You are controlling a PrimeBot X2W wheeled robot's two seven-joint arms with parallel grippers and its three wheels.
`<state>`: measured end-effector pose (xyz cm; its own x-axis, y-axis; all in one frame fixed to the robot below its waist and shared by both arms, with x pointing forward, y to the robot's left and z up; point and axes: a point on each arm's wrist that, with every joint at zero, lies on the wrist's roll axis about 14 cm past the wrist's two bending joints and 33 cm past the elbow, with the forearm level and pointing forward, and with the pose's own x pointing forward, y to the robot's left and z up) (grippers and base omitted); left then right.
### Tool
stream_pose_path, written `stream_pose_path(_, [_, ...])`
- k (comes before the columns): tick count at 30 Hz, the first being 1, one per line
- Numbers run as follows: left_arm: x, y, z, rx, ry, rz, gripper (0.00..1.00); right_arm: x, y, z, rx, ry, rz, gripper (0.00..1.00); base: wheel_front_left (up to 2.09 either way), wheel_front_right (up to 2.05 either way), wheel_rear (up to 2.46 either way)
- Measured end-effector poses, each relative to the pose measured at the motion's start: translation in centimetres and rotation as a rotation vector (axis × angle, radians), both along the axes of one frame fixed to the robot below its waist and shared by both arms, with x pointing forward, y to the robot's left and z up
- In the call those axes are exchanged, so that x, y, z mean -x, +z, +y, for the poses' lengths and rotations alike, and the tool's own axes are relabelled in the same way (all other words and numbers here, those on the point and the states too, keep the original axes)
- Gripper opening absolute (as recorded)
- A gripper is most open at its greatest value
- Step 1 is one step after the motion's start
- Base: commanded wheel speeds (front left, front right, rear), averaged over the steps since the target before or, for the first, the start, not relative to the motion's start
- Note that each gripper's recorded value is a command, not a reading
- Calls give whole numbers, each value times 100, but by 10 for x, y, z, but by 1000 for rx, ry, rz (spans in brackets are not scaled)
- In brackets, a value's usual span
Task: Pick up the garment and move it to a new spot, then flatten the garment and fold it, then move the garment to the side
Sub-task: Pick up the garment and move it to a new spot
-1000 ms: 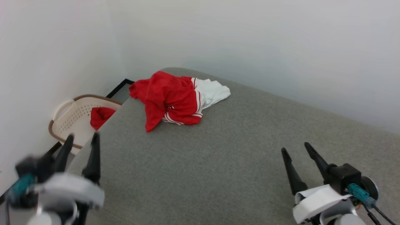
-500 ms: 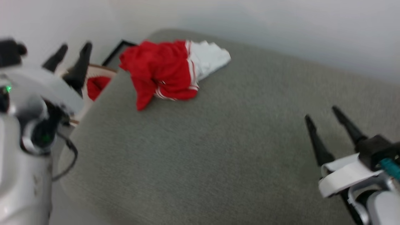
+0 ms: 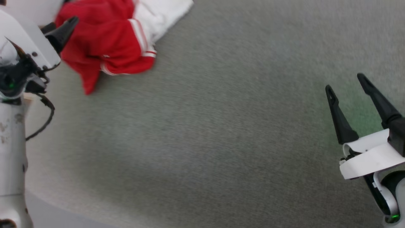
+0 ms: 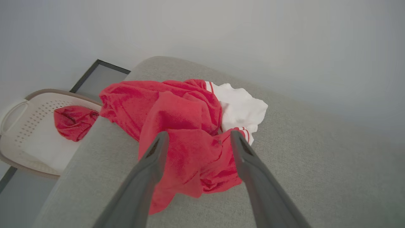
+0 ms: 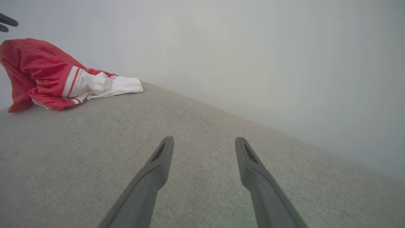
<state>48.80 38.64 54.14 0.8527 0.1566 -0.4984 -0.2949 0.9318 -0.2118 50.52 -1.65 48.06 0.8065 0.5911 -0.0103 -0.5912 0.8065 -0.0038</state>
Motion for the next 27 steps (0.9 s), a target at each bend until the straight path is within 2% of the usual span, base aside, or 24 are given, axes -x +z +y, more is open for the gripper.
stream_pose_path(6, [-23, -75, -16, 82, -19, 245, 100, -11, -26, -21, 9, -45, 49, 100, 0, 0, 0])
stream_pose_path(11, [-27, -134, -35, 130, -42, 433, 100, -13, -44, -37, 24, -76, 91, 100, 0, 0, 0])
stream_pose_path(14, [-33, -153, -37, 104, -51, 490, 100, -14, -51, -45, 35, -94, 108, 100, 0, 0, 0])
stream_pose_path(20, [-46, -174, -42, 134, -52, 517, 100, -13, -62, -57, 51, -124, 140, 100, 0, 0, 0])
stream_pose_path(21, [-47, -175, -42, 134, -48, 515, 93, -13, -63, -58, 53, -127, 142, 100, 0, 0, 0])
stream_pose_path(22, [-48, -175, -41, 134, -45, 510, 49, -13, -62, -59, 54, -129, 141, 100, 0, 0, 0])
stream_pose_path(23, [-49, -175, -41, 133, -45, 502, 0, -13, -62, -59, 54, -131, 140, 100, 0, 0, 0])
stream_pose_path(27, [-49, -166, -33, 102, -21, 466, 0, -11, -56, -59, 50, -134, 133, 100, 0, 0, 0])
